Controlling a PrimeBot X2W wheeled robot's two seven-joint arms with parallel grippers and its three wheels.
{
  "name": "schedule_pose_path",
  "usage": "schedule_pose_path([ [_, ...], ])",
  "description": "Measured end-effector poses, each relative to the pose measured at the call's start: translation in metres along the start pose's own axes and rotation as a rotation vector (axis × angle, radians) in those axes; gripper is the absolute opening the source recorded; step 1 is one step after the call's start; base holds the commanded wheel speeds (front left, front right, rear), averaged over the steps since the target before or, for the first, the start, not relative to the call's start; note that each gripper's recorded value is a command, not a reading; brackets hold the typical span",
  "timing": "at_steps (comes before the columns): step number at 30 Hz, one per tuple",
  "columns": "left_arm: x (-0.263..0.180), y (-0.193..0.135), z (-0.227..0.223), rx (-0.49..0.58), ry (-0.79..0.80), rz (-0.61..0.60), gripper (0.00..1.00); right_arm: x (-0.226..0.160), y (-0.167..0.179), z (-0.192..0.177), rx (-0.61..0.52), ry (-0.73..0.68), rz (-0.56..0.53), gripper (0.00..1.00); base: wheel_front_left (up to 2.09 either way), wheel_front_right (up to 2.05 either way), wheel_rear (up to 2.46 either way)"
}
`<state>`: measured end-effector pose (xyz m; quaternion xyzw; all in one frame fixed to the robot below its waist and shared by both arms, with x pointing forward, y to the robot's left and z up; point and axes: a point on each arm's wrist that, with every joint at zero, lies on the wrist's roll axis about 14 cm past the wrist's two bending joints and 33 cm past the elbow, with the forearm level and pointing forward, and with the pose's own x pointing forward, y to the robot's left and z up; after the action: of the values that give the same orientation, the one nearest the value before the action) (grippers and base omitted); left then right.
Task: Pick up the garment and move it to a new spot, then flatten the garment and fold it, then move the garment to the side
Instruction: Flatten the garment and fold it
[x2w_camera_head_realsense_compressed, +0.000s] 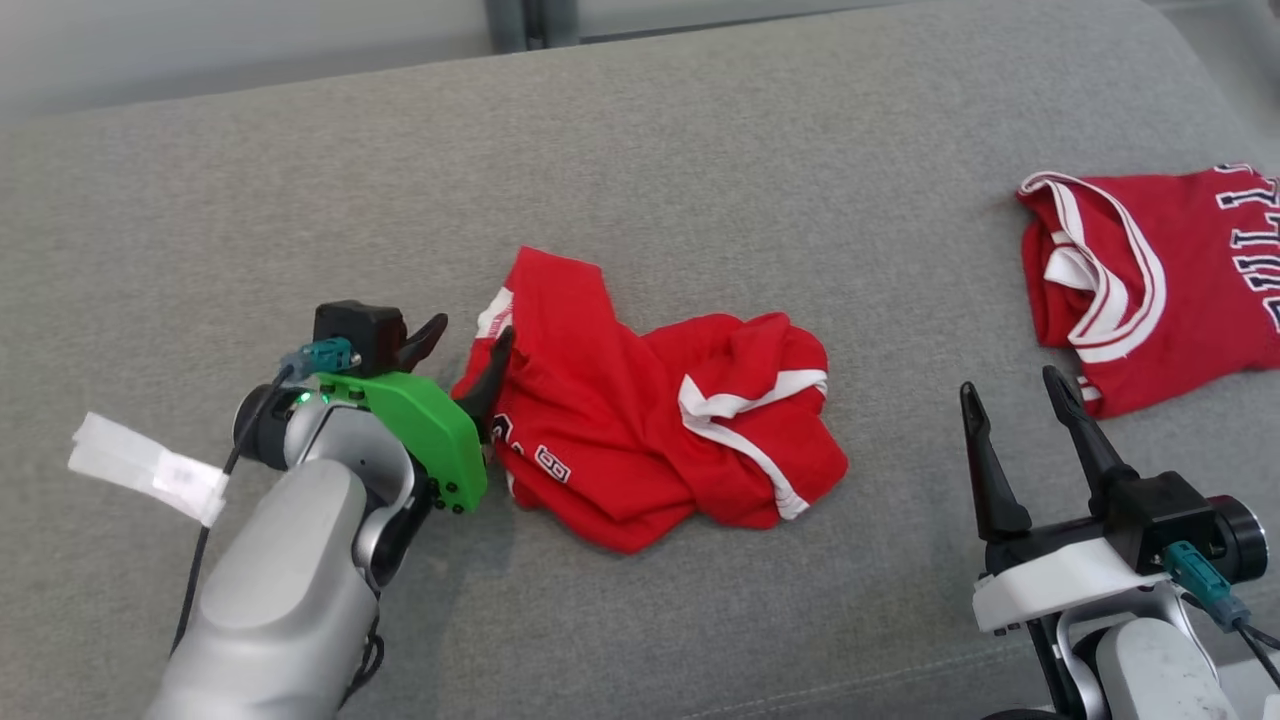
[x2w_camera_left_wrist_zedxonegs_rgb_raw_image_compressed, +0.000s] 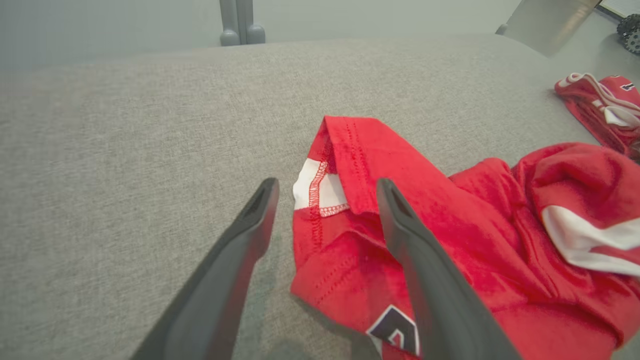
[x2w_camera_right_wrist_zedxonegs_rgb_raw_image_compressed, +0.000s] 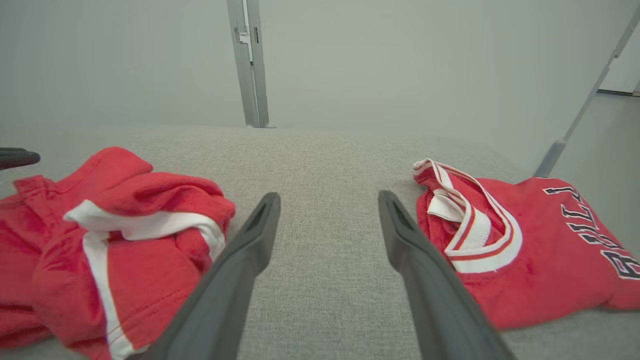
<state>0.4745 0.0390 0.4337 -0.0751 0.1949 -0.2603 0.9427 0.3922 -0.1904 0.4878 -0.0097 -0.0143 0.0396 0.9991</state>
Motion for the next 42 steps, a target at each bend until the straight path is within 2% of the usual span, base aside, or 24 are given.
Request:
schedule_pose_path([
  [7, 0.033, 0.008, -0.022, -0.025, 0.14, -0.011, 1.0, -0.014, -0.022, -0.015, -0.006, 0.055, -0.078, 1.0, 0.0, 0.0, 0.0],
  [14, 0.047, -0.012, -0.051, -0.078, 0.281, -0.074, 1.0, -0.019, -0.032, -0.022, 0.003, 0.079, -0.122, 1.0, 0.0, 0.0, 0.0],
  [15, 0.047, -0.013, -0.052, -0.075, 0.291, -0.08, 0.78, -0.019, -0.032, -0.022, 0.005, 0.079, -0.122, 1.0, 0.0, 0.0, 0.0],
  [16, 0.046, -0.013, -0.053, -0.072, 0.299, -0.085, 0.44, -0.019, -0.031, -0.023, 0.006, 0.08, -0.123, 1.0, 0.0, 0.0, 0.0],
  [18, 0.043, -0.014, -0.053, -0.07, 0.307, -0.093, 0.0, -0.018, -0.031, -0.023, 0.009, 0.08, -0.123, 1.0, 0.0, 0.0, 0.0],
  [27, 0.032, -0.016, -0.032, -0.072, 0.264, -0.114, 0.0, -0.016, -0.025, -0.017, 0.021, 0.058, -0.109, 1.0, 0.0, 0.0, 0.0],
  [35, 0.042, -0.02, 0.066, -0.013, -0.001, -0.131, 0.0, -0.019, -0.022, -0.009, 0.025, 0.036, -0.101, 1.0, 0.0, 0.0, 0.0],
  [42, 0.034, -0.049, 0.153, 0.072, -0.243, -0.171, 0.0, -0.029, -0.026, -0.004, 0.032, 0.023, -0.118, 1.0, 0.0, 0.0, 0.0],
])
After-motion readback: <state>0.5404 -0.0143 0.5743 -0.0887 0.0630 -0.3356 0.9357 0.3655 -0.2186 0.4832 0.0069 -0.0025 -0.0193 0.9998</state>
